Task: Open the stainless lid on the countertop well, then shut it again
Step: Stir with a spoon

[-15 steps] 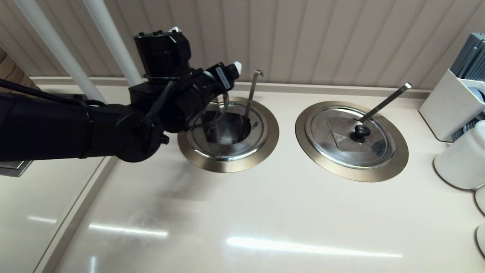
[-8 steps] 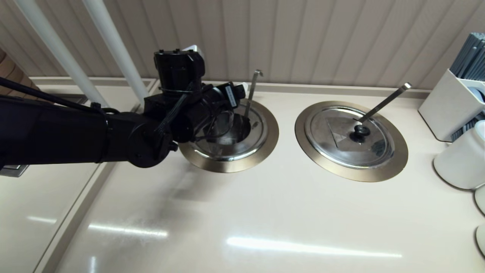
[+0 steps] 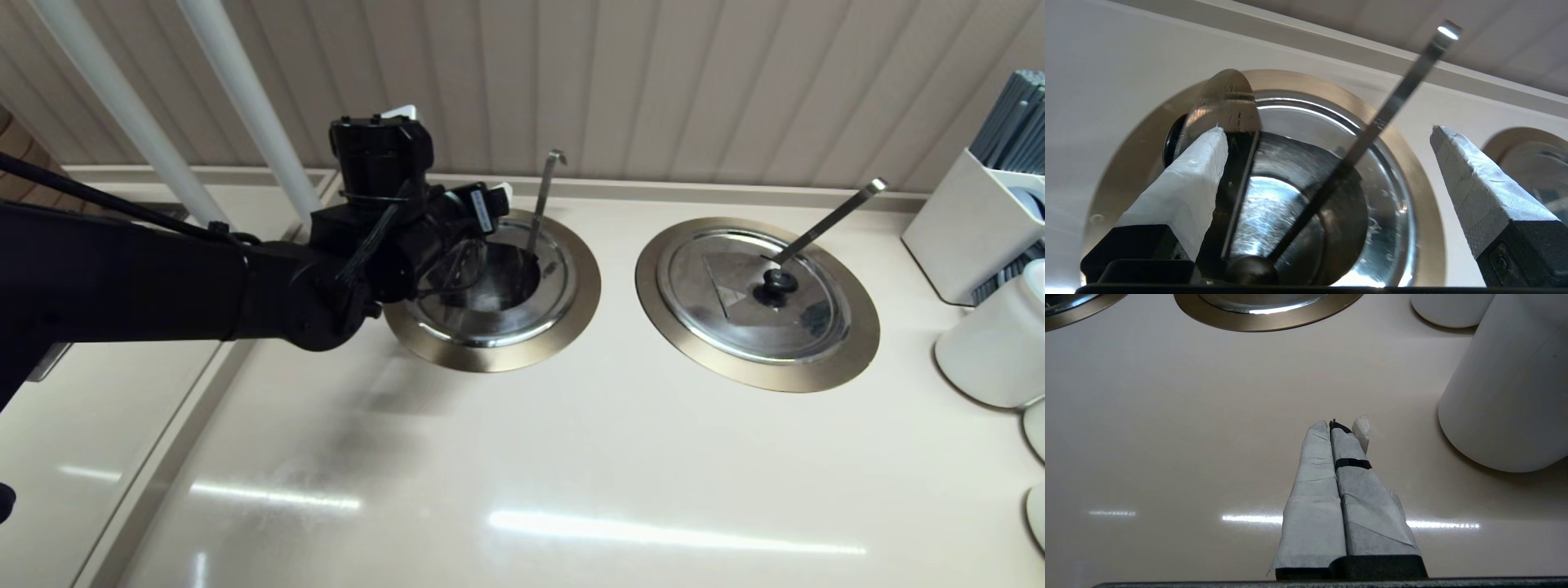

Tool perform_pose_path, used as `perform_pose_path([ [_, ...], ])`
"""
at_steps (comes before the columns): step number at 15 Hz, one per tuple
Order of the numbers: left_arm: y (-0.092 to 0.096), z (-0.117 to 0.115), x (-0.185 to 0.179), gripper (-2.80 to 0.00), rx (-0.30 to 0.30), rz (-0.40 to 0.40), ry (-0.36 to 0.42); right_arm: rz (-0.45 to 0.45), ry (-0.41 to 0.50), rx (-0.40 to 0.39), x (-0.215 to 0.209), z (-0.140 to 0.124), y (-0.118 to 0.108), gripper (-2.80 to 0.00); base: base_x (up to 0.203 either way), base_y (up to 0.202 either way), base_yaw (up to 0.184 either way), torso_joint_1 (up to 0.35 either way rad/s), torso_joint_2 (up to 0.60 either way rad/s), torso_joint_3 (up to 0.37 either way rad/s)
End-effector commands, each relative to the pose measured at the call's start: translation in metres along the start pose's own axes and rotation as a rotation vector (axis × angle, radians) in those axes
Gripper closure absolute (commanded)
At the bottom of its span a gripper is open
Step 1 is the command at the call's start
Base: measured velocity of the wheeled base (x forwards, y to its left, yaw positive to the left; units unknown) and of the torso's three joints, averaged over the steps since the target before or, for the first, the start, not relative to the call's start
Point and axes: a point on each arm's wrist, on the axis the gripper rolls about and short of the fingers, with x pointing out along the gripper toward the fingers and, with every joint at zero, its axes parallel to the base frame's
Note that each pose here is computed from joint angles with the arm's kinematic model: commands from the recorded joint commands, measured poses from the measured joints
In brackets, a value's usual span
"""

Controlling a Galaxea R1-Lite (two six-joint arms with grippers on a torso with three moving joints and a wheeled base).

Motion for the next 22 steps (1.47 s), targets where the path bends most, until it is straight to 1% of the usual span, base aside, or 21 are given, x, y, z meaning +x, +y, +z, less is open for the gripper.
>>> perform_pose_path([
  [1, 0.001, 0.0, 0.003, -2.8, 0.001, 0.024, -0.014, 0.0, 0.004, 0.0, 0.0, -0.001, 0.0, 0.0, 0.0, 0.0, 0.0, 0.0, 0.0, 0.0],
  [3, 0.0, 0.005, -0.001, -2.8, -0.006, 0.015, -0.026, 0.001, 0.004, 0.0, 0.0, -0.001, 0.0, 0.0, 0.0, 0.0, 0.0, 0.0, 0.0, 0.0],
  [5, 0.001, 0.003, 0.0, -2.8, -0.005, 0.014, -0.02, 0.0, 0.004, 0.0, 0.0, -0.001, 0.0, 0.0, 0.0, 0.0, 0.0, 0.0, 0.0, 0.0],
  [6, 0.001, 0.0, 0.001, -2.8, 0.006, 0.014, -0.005, 0.0, 0.004, 0.0, 0.0, -0.001, 0.0, 0.0, 0.0, 0.0, 0.0, 0.0, 0.0, 0.0],
  [7, 0.001, -0.004, 0.002, -2.8, 0.029, 0.008, 0.008, 0.001, 0.004, 0.0, 0.0, -0.001, 0.0, 0.0, 0.0, 0.0, 0.0, 0.0, 0.0, 0.0],
  [9, 0.003, -0.014, 0.003, -2.8, 0.144, 0.006, 0.035, 0.001, 0.004, 0.0, 0.0, -0.001, 0.0, 0.0, 0.0, 0.0, 0.0, 0.0, 0.0, 0.0],
  [10, 0.005, -0.024, 0.004, -2.8, 0.19, 0.006, 0.063, 0.001, 0.004, 0.0, 0.0, -0.001, 0.0, 0.0, 0.0, 0.0, 0.0, 0.0, 0.0, 0.0],
  [11, 0.004, -0.031, 0.006, -2.8, 0.204, -0.013, 0.083, 0.001, 0.004, 0.0, 0.0, -0.001, 0.0, 0.0, 0.0, 0.0, 0.0, 0.0, 0.0, 0.0],
  [13, 0.003, -0.04, 0.01, -2.8, 0.204, -0.038, 0.088, 0.001, 0.004, 0.0, 0.0, -0.001, 0.0, 0.0, 0.0, 0.0, 0.0, 0.0, 0.0, 0.0],
  [14, 0.003, -0.048, 0.013, -2.8, 0.206, -0.041, 0.09, 0.0, 0.004, 0.0, 0.0, -0.001, 0.0, 0.0, 0.0, 0.0, 0.0, 0.0, 0.0, 0.0],
  [15, 0.0, -0.057, 0.019, -2.8, 0.202, -0.049, 0.075, 0.0, 0.004, 0.0, 0.0, -0.001, 0.0, 0.0, 0.0, 0.0, 0.0, 0.0, 0.0, 0.0],
  [16, -0.004, -0.061, 0.023, -2.8, 0.184, -0.063, 0.029, 0.0, 0.004, 0.0, 0.0, -0.001, 0.0, 0.0, 0.0, 0.0, 0.0, 0.0, 0.0, 0.0],
  [17, -0.009, -0.069, 0.027, -2.8, 0.174, -0.079, 0.007, 0.001, 0.004, 0.0, 0.0, -0.001, 0.0, 0.0, 0.0, 0.0, 0.0, 0.0, 0.0, 0.0],
  [18, -0.012, -0.078, 0.032, -2.8, 0.174, -0.086, 0.01, 0.0, 0.004, 0.0, 0.0, -0.001, 0.0, 0.0, 0.0, 0.0, 0.0, 0.0, 0.0, 0.0],
  [19, -0.015, -0.081, 0.037, -2.8, 0.171, -0.091, 0.002, 0.0, 0.004, 0.0, 0.0, -0.001, 0.0, 0.0, 0.0, 0.0, 0.0, 0.0, 0.0, 0.0],
  [21, -0.021, -0.078, 0.044, -2.8, 0.171, -0.1, -0.012, 0.0, 0.004, 0.0, 0.0, -0.001, 0.0, 0.0, 0.0, 0.0, 0.0, 0.0, 0.0, 0.0],
  [22, -0.023, -0.084, 0.048, -2.8, 0.177, -0.103, 0.004, 0.0, 0.004, 0.0, 0.0, -0.001, 0.0, 0.0, 0.0, 0.0, 0.0, 0.0, 0.0, 0.0],
])
